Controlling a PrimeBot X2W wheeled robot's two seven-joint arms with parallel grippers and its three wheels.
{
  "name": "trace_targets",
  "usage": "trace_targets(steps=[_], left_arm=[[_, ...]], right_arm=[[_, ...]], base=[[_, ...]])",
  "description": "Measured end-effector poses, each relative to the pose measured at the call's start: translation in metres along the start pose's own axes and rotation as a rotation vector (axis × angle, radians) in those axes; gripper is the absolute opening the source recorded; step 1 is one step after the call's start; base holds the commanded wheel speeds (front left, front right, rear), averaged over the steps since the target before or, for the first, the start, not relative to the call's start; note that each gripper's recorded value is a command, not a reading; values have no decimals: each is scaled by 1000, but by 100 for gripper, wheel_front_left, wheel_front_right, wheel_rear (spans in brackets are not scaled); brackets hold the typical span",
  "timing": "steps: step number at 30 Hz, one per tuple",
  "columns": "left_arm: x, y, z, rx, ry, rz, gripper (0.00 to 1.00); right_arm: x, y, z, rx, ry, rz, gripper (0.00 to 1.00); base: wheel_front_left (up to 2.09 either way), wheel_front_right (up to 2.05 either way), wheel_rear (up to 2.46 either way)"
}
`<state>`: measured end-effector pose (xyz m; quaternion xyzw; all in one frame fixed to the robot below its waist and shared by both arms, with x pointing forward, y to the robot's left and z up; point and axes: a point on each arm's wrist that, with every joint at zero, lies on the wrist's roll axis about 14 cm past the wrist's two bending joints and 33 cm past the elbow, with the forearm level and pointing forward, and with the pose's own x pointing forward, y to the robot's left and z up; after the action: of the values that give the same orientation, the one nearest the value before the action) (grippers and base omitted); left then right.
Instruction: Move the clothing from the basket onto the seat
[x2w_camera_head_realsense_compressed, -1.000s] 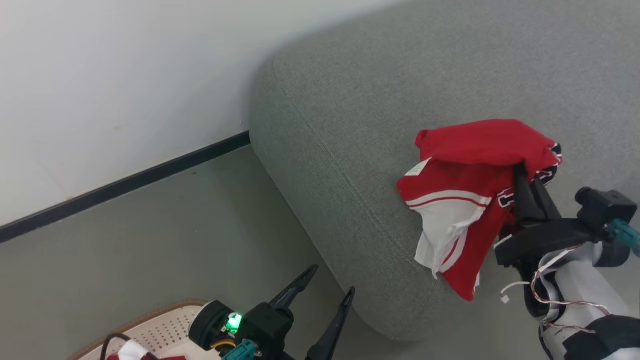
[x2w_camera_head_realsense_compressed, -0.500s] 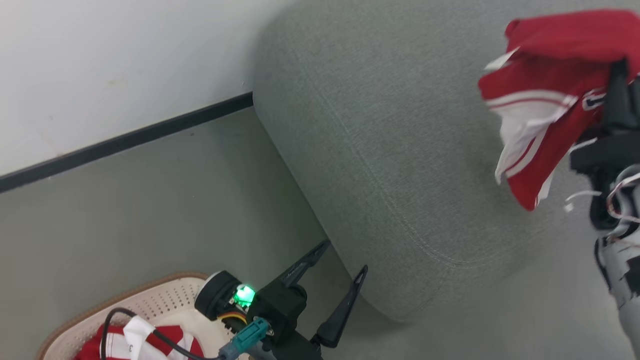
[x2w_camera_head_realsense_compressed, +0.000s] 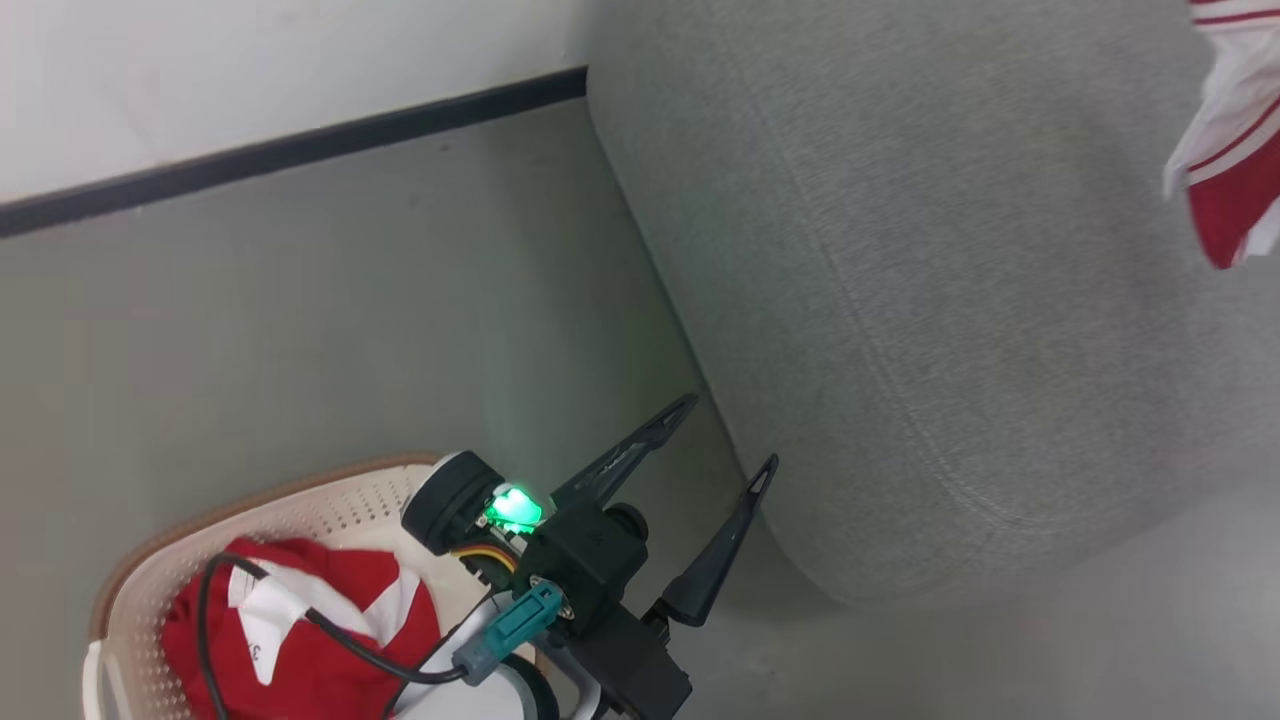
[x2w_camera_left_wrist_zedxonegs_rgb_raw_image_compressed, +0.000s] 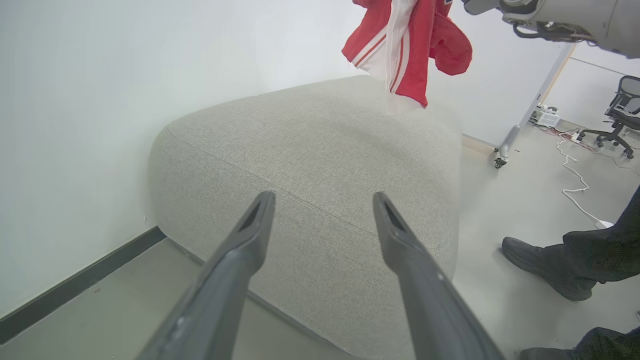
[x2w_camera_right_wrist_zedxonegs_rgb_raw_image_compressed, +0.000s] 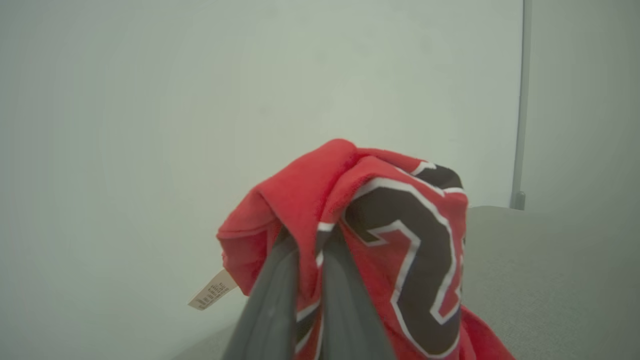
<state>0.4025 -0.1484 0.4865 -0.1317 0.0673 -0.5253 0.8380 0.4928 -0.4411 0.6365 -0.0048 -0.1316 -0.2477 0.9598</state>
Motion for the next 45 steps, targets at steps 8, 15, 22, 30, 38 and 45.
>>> trace_targets(steps=[8,15,22,30,38,45], left_arm=[[0,29,-4,-6,-12,39,100],[-5,62,-21,-19,4,102,100],[-12,79,-35,-28,28,139,100],[-13,77,-33,-5,21,139,100],[-13,70,-17,31,-11,149,100],[-23,64,-2,49,-41,184,100]], right_arm=[[19,25,-57,5,100,27,0],[8,47,-143,23,278,30,0],[-9,65,-194,47,399,44,0],[-16,59,-192,62,420,21,100],[-35,46,-186,79,437,-8,100],[-63,35,-182,87,461,-18,100]], base=[[0,0,0],[0,0,0],[0,0,0],[0,0,0],[0,0,0],[0,0,0]])
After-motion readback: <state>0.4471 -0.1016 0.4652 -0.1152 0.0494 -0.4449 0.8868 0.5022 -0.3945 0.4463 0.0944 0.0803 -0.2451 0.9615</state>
